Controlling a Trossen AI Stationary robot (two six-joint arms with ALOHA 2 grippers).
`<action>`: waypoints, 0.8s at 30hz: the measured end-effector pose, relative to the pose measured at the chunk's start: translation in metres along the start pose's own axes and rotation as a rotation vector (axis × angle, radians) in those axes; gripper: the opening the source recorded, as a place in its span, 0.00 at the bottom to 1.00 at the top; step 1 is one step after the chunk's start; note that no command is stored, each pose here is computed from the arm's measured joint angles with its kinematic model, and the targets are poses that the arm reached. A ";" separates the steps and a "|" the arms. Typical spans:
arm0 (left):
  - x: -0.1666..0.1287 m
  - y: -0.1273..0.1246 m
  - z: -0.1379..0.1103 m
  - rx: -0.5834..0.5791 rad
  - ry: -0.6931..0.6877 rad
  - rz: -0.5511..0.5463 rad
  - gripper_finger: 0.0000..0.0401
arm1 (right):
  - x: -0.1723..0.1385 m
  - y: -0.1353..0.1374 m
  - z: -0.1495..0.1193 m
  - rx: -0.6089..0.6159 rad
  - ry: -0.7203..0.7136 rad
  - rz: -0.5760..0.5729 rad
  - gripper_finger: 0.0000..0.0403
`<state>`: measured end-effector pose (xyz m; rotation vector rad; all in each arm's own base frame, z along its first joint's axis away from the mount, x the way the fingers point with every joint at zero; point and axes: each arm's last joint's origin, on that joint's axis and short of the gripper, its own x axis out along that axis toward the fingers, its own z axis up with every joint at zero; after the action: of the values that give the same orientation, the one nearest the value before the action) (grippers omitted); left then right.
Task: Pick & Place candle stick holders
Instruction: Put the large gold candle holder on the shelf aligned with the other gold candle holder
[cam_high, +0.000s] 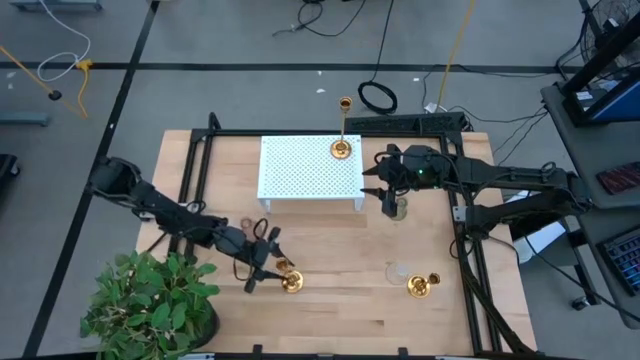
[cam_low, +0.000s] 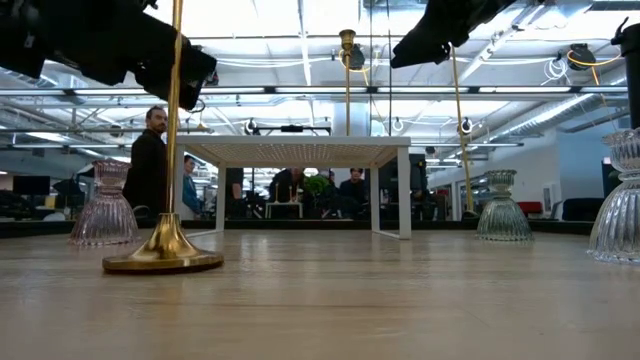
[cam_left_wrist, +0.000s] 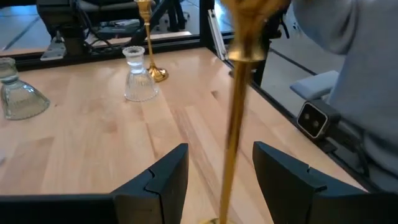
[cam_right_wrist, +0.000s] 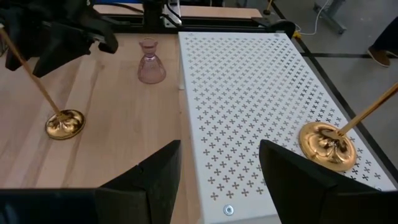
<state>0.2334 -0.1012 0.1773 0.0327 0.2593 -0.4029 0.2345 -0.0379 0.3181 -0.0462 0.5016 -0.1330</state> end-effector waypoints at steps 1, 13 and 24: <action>0.000 -0.001 0.000 -0.002 -0.002 -0.001 0.46 | 0.000 0.000 0.000 -0.002 0.000 0.000 0.52; 0.000 -0.003 0.005 0.019 -0.044 0.006 0.39 | 0.000 0.000 0.000 -0.002 0.000 0.000 0.52; 0.000 -0.002 0.005 0.019 -0.049 0.021 0.04 | 0.000 0.000 0.000 -0.002 0.000 0.000 0.52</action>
<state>0.2337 -0.1037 0.1824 0.0441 0.2068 -0.3852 0.2345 -0.0380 0.3181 -0.0485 0.5020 -0.1327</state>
